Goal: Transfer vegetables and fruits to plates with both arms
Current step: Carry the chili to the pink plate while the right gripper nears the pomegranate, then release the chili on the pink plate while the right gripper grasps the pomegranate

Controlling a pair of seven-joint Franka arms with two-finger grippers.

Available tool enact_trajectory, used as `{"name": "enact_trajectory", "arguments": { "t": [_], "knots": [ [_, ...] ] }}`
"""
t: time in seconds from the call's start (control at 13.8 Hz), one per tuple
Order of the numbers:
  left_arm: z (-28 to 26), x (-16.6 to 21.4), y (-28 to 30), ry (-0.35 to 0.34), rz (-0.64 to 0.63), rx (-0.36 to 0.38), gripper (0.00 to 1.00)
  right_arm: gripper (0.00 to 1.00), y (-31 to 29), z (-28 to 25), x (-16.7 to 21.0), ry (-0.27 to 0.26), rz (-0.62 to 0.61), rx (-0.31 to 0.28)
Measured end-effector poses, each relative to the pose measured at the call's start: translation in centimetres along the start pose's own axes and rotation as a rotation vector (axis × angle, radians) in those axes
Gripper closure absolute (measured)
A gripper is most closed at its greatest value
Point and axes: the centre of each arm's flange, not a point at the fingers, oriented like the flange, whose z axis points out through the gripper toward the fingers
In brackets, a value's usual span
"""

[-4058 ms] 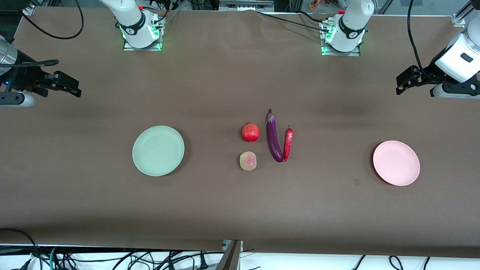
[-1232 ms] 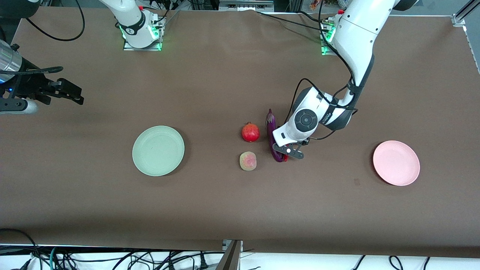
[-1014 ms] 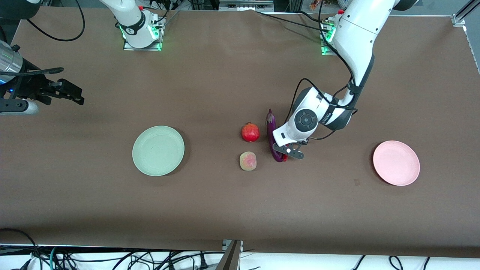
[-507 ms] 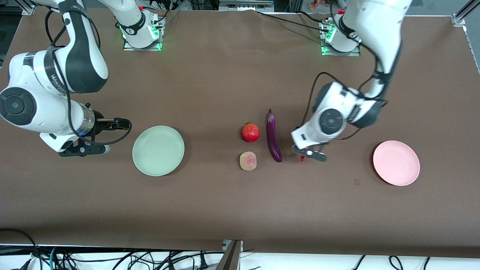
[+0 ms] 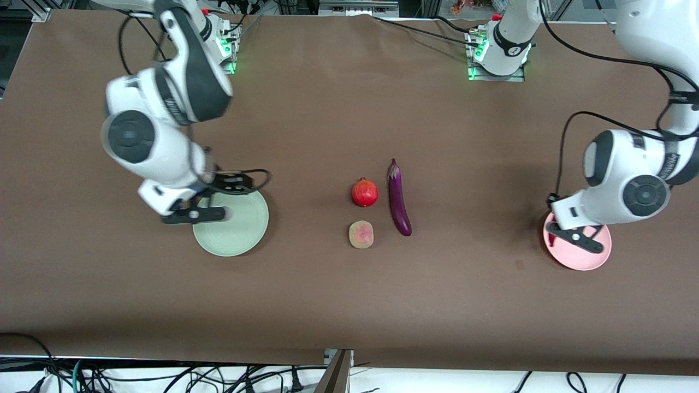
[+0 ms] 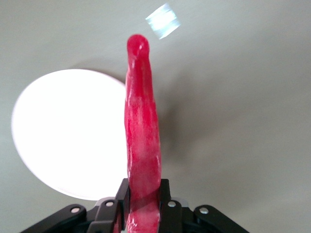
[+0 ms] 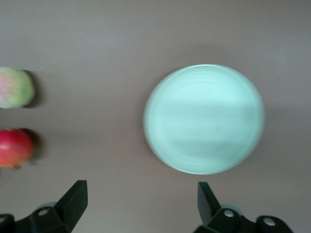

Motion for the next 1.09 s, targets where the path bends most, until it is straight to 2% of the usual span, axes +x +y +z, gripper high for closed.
{"name": "enact_trajectory", "arguments": {
  "t": [0.14,0.36,0.43,0.51,0.72,0.94,1.09],
  "knots": [
    [3.1,-0.9,-3.0,0.026,0.069,0.02,0.73,0.0,-5.3,3.3,-0.6,0.024,0.06,0.044],
    [7.2,-0.9,-4.5,0.06,0.133,0.025,0.73,0.0,-13.1,8.8,-2.6,0.074,0.159,0.077],
    [8.1,-0.8,-4.6,0.063,0.14,0.023,0.69,0.0,-15.6,10.7,-3.5,0.094,0.169,0.092],
    [8.5,-0.8,-4.6,0.062,0.141,0.02,0.62,0.0,-17.6,12.4,-4.5,0.103,0.175,0.1],
    [7.8,-0.7,-4.8,0.072,0.14,0.028,0.31,0.0,-20.6,15.8,-6.3,0.103,0.229,0.105],
    [4.4,0.2,-3.1,0.045,0.172,0.0,0.01,0.0,-22.3,18.5,-7.4,0.108,0.285,0.109],
    [0.1,1.9,0.2,0.016,0.201,-0.036,0.0,0.0,-23.1,19.9,-7.8,0.118,0.3,0.119]
  ]
}}
